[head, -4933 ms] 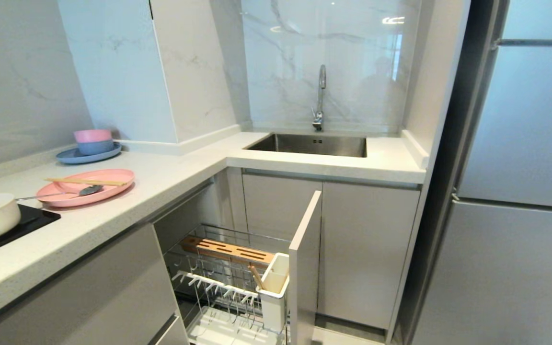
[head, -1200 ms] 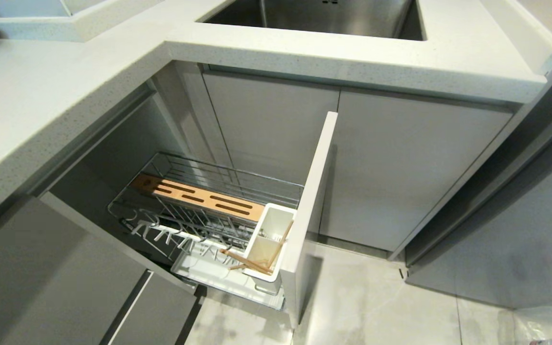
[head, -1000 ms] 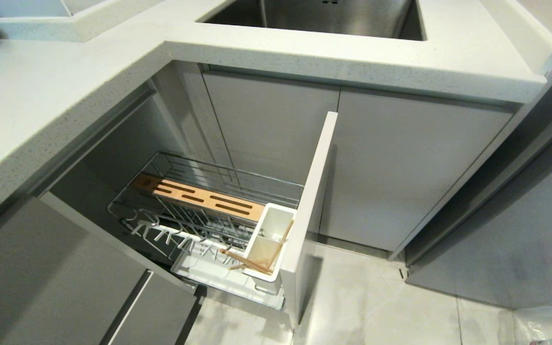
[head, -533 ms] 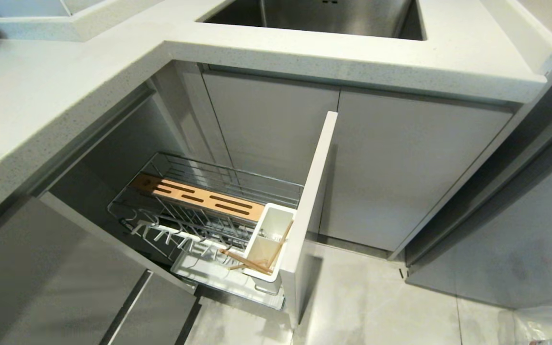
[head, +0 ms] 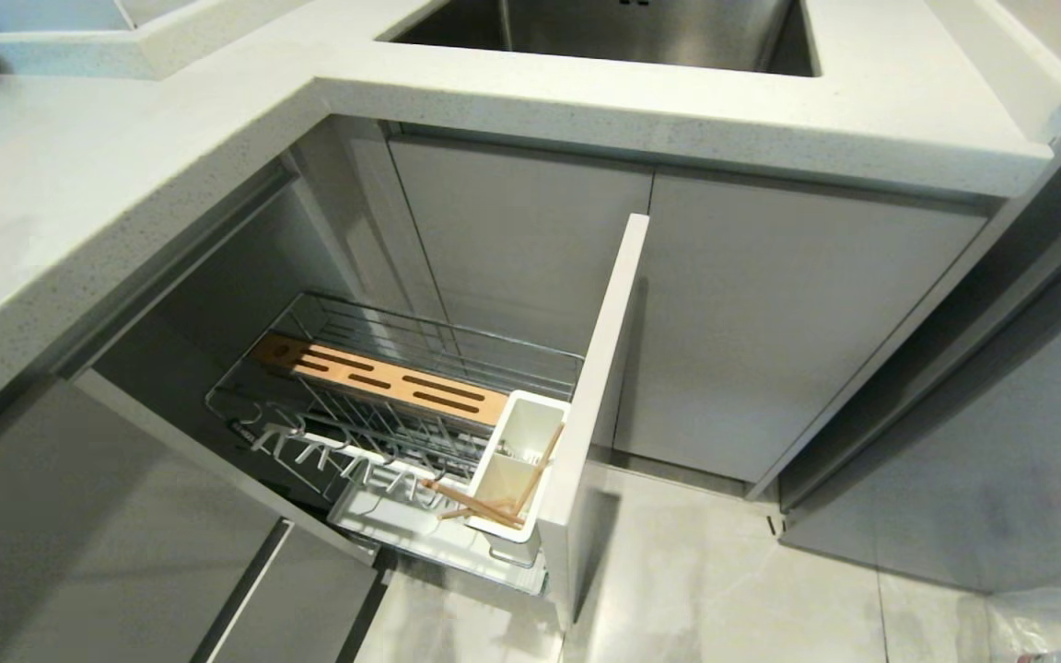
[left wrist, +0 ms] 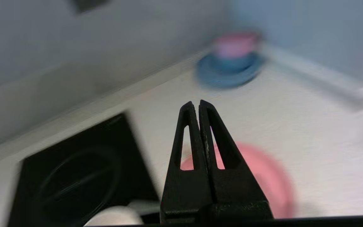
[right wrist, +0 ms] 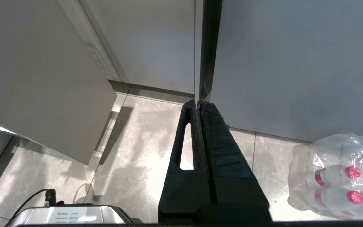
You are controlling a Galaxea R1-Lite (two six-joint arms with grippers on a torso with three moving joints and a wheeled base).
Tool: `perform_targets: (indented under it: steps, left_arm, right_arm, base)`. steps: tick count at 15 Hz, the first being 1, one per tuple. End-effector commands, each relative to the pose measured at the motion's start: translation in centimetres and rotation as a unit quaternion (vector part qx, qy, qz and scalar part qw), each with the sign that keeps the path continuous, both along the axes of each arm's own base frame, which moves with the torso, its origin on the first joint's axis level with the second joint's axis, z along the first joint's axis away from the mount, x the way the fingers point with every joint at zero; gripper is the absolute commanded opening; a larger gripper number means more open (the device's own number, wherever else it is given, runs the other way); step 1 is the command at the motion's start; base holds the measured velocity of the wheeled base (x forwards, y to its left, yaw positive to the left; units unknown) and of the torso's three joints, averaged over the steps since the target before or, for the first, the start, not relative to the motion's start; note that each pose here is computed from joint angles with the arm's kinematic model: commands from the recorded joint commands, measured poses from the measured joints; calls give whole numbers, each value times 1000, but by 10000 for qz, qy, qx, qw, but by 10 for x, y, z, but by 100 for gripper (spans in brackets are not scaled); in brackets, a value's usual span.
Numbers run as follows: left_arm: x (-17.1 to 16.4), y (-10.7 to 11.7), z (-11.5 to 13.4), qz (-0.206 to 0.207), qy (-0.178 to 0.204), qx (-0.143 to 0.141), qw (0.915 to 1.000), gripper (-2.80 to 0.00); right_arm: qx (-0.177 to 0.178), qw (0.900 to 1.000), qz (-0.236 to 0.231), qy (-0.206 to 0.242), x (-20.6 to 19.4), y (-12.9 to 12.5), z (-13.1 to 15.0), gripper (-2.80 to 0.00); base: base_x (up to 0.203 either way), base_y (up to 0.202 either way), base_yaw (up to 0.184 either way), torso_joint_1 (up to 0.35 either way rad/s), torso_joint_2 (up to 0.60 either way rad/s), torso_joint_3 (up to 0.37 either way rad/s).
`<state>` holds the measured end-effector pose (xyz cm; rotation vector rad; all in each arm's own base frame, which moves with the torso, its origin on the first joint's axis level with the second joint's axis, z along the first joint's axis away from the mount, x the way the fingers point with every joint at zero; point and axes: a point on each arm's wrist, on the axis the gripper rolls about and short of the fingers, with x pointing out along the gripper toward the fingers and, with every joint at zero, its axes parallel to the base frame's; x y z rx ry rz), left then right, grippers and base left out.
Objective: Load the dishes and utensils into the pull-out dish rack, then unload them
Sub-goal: Pick up the bowl and place it in the cupboard
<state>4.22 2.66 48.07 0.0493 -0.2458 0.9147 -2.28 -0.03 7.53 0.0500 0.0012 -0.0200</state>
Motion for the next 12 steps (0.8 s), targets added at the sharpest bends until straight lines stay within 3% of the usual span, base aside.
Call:
perform_targets:
  steps: [1, 4, 6, 10, 12]
  left_arm:
    - [18, 11, -11, 535, 538, -303, 9967, -280]
    - [12, 14, -36, 949, 1251, -1046, 9820, -280]
    - [6, 13, -51, 904, 1369, -1682, 9720, -280]
    - [0, 16, -67, 979, 1274, -2509, 9546, -280]
    - [1, 19, -74, 1070, 991, -2911, 9455, -280]
  right_arm:
    - [3, 10000, 0, 7, 0, 0, 0, -280]
    - [3, 10000, 0, 7, 0, 0, 0, -280]
    - [3, 10000, 0, 7, 0, 0, 0, -280]
    - [3, 10000, 0, 7, 0, 0, 0, -280]
    - [3, 10000, 0, 7, 0, 0, 0, -280]
  base:
    - [0, 0, 0, 0, 0, 0]
    - [0, 0, 0, 0, 0, 0]
    - [0, 0, 0, 0, 0, 0]
    - [0, 0, 0, 0, 0, 0]
    - [0, 0, 0, 0, 0, 0]
